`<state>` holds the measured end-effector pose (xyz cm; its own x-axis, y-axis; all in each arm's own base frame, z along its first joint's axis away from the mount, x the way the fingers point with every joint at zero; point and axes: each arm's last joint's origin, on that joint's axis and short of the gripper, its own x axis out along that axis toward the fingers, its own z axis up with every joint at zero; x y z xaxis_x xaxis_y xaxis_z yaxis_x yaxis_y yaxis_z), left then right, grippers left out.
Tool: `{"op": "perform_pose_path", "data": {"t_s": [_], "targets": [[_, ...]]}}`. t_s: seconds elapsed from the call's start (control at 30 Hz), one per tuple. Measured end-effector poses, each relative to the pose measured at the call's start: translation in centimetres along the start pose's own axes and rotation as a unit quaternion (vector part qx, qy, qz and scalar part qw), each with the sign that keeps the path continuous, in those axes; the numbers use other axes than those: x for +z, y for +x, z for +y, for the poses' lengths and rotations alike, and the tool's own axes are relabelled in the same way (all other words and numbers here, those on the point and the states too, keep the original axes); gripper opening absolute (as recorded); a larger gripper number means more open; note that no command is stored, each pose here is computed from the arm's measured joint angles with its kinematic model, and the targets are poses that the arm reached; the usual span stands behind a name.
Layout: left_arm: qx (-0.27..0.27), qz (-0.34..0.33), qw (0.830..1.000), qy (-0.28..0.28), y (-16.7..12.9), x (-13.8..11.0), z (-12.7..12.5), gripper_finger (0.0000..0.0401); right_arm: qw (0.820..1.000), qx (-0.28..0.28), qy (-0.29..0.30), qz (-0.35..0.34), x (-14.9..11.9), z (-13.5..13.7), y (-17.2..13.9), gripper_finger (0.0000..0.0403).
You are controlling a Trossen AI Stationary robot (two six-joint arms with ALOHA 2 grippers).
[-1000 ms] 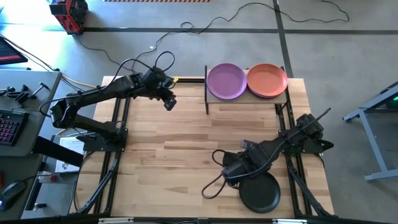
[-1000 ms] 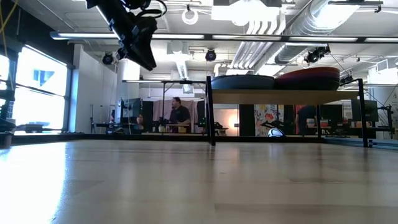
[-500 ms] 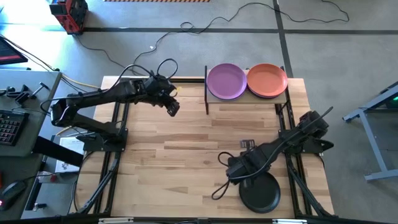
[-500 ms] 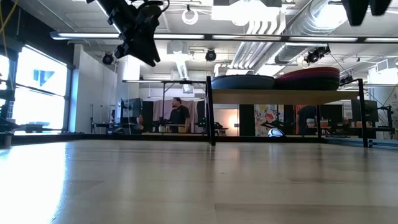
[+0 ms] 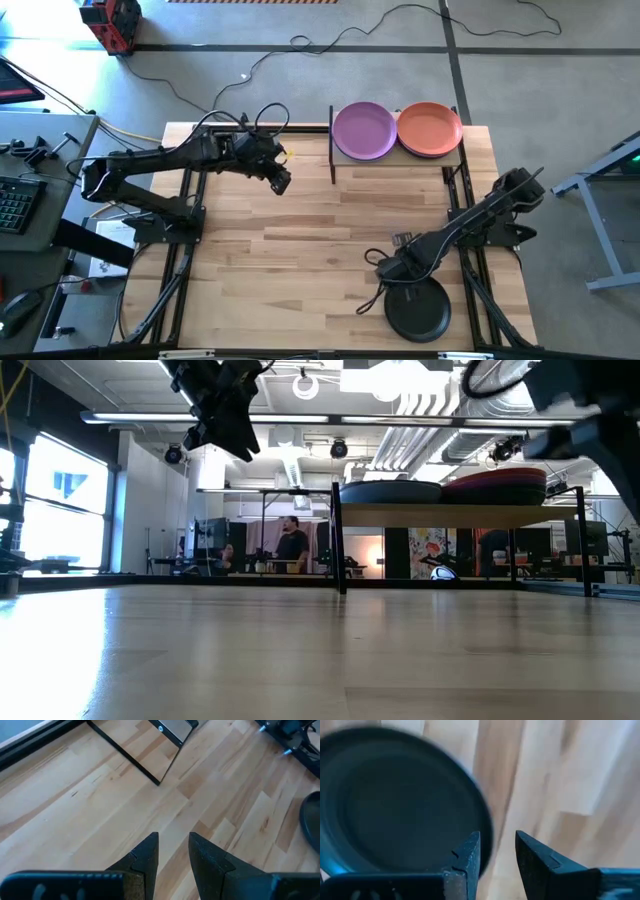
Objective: Place and stack plates onto a shelf
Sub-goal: Stack the black plate on top of the purple plate on the shelf
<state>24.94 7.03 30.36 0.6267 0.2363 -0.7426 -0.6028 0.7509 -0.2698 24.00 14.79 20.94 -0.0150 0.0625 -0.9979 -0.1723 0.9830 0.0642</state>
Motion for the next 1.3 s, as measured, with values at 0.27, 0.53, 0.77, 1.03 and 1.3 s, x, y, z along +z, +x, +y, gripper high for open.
{"op": "perform_pose_path", "data": {"t_s": [0.27,0.53,0.77,1.03,1.3], "targets": [[0.001,0.0,1.0,-0.019,0.0,0.0,0.0,0.0097,1.0,0.017,-0.005,0.008,-0.8,-0.4,2.6,0.0103],[0.002,-0.001,0.999,-0.032,0.0,0.0,0.0,0.0097,0.999,0.034,-0.005,0.008,-1.3,-0.5,4.1,0.0103],[0.002,-0.001,0.999,-0.032,0.0,0.0,0.0,0.0097,0.999,0.035,-0.003,-0.005,-1.1,-0.5,4.3,0.0103],[0.002,-0.001,0.999,-0.048,0.0,0.0,0.0,0.0097,0.999,0.036,-0.017,-0.003,-0.6,-0.4,5.2,0.0103],[0.002,-0.001,0.999,-0.049,0.0,0.0,0.0,0.0097,0.999,0.034,-0.021,0.003,-0.4,-0.3,5.8,0.0102]]}}
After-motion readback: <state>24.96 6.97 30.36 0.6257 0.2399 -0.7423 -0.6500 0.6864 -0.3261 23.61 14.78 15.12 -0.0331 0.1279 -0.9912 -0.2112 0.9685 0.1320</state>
